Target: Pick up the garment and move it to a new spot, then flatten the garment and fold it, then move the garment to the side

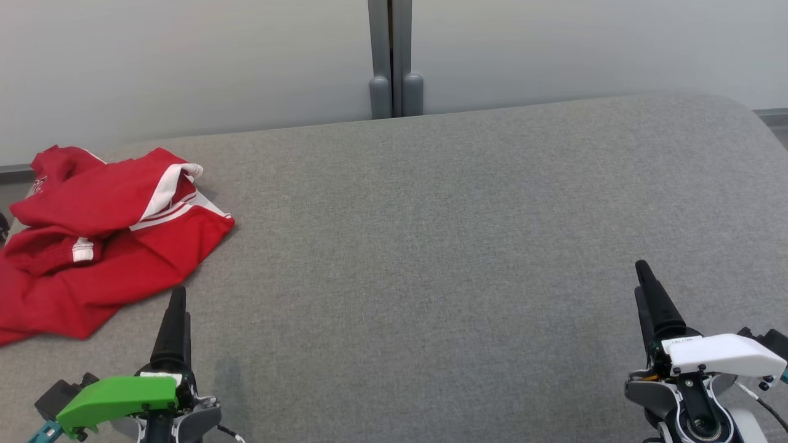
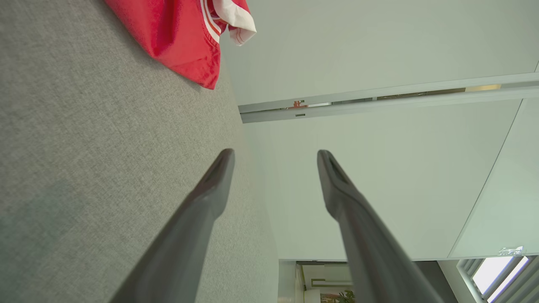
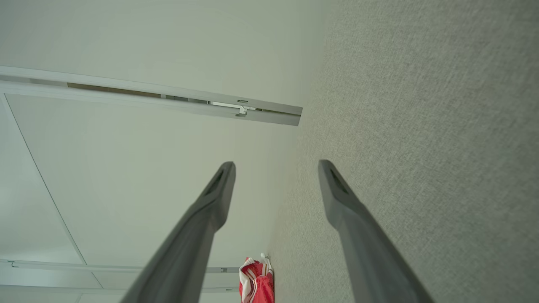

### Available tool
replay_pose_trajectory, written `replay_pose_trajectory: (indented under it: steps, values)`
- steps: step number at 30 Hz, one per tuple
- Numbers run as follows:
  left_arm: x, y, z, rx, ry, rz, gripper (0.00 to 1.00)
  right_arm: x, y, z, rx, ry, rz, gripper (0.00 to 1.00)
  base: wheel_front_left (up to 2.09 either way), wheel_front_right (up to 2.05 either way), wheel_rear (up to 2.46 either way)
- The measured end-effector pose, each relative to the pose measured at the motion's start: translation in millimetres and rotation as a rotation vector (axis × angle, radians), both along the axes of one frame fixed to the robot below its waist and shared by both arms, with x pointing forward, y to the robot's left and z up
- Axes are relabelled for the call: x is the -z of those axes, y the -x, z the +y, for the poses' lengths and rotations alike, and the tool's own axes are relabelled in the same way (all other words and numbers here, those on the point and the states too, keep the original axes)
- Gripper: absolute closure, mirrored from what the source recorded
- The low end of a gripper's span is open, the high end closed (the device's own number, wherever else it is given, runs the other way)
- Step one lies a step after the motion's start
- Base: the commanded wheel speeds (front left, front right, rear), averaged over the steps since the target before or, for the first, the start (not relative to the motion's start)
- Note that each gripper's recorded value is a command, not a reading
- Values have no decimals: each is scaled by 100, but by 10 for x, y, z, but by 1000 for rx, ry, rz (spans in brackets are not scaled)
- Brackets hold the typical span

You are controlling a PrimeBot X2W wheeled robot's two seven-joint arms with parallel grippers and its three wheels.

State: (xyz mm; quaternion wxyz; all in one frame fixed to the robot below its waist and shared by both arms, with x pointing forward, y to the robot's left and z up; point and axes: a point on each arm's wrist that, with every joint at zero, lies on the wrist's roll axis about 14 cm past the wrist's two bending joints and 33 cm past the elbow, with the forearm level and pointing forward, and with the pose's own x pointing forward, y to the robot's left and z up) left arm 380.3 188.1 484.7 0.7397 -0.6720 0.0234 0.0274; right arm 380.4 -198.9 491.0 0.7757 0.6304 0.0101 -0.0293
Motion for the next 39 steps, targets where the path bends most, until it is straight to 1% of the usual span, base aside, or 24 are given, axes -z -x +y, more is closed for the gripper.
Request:
replay_pose_trajectory:
  steps: [13, 19, 28, 39]
  values:
    - [-37, -9, -63, 30, -306, -12, 0, -143, -30, 75, -29, 350, -37, 0, 0, 0, 0]
    - [-25, 8, -85, 49, -465, -12, 0, -189, -36, 98, -36, 488, -51, 0, 0, 0, 0]
    - [1, 44, -106, 65, -648, -13, 0, -234, -30, 130, -41, 654, -71, 0, 0, 0, 0]
    - [-1, 66, -135, 82, -817, -28, 0, -268, -21, 141, -40, 823, -89, 0, 0, 0, 0]
